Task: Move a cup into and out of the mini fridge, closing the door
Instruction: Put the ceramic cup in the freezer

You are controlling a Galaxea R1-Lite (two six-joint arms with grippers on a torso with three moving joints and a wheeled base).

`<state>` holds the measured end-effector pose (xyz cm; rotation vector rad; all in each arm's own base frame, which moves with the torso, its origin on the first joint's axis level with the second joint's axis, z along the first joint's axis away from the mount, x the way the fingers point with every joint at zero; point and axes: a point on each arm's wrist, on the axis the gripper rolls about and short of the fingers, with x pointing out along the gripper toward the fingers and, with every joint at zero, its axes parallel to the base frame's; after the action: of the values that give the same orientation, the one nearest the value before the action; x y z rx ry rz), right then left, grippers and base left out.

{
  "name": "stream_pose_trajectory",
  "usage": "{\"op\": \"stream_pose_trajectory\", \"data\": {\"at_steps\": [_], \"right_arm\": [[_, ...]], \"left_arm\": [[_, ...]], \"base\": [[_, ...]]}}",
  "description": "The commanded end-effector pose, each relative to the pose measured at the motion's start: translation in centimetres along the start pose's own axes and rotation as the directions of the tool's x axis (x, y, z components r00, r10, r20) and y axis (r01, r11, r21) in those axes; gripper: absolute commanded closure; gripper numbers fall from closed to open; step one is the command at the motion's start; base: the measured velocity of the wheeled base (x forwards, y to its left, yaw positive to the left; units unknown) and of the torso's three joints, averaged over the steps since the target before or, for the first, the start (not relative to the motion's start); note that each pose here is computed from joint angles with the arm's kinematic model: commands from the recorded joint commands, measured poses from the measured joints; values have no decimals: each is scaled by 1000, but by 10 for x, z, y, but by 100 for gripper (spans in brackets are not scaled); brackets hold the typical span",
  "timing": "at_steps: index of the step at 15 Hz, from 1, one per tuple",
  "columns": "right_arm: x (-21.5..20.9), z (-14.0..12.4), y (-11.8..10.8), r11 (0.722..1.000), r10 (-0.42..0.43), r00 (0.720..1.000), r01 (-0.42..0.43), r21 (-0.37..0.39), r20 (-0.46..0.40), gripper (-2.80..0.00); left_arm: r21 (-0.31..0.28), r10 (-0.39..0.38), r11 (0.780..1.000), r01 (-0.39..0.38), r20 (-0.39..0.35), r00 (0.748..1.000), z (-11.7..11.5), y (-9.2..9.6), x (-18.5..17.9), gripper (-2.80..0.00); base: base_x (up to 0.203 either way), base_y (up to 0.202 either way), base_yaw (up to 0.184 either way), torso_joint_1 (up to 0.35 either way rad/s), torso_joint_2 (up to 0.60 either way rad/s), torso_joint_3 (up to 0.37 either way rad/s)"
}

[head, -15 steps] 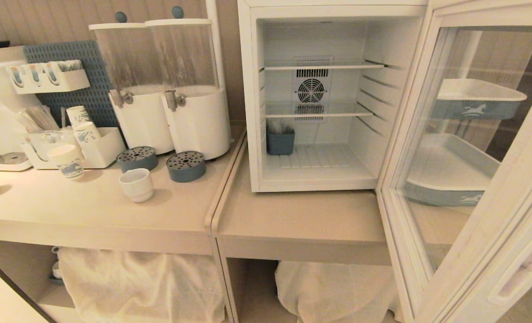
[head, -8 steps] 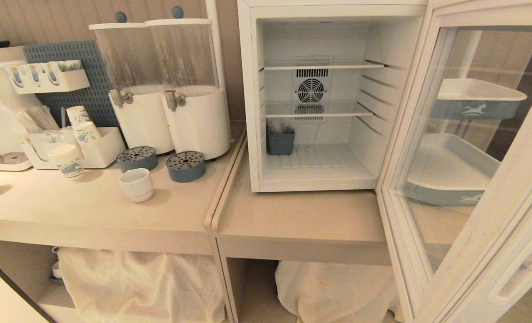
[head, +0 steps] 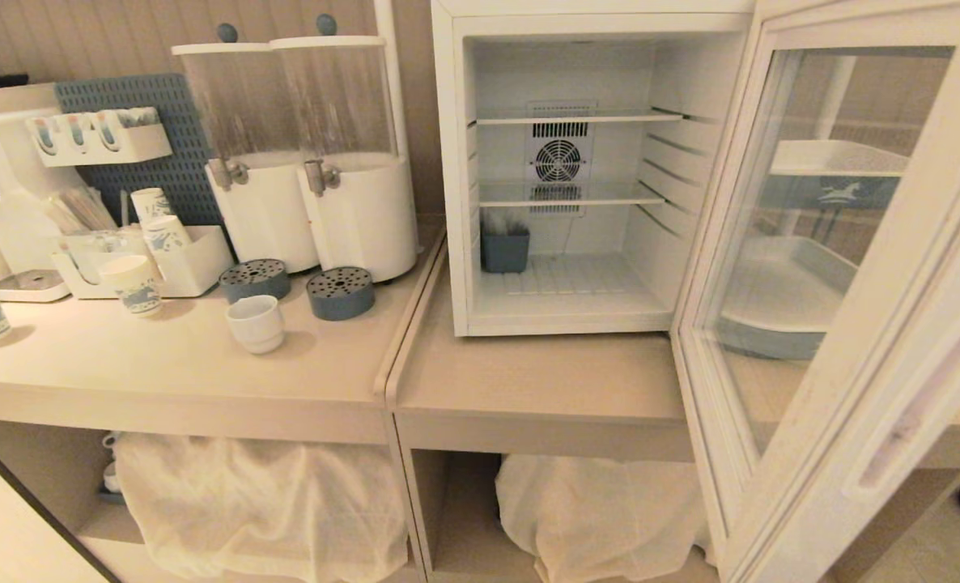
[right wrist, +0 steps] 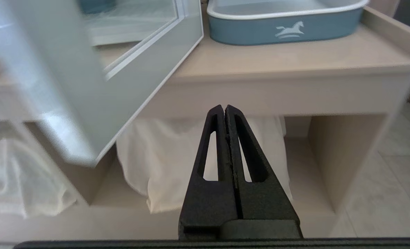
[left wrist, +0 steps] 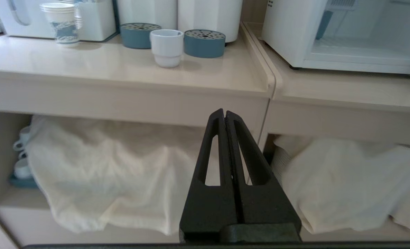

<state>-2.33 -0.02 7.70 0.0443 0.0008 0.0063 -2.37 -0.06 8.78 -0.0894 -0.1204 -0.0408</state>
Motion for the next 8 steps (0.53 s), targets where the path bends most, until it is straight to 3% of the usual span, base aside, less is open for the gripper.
{"op": "stream_pose_trajectory", "data": {"at_steps": [1,5,8], "right_arm": [[0,0,0,1000,1,1000,-1,0,-1,0],[0,0,0,1000,0,1000,0,0,-1,0],[0,0,0,1000,0,1000,0,0,-1,0]], "left_arm": [[-4,3,1000,-3,-36,999,-11,1,2,0],[-7,3,1000,-4,-38,999,-12,1,2,0],[-12,5,1000,-5,-36,999,-11,1,2,0]], "base": [[-203,0,1,2,-3,11],[-187,0,0,2,1,1],[-36,0,-2,0,2,2]]}}
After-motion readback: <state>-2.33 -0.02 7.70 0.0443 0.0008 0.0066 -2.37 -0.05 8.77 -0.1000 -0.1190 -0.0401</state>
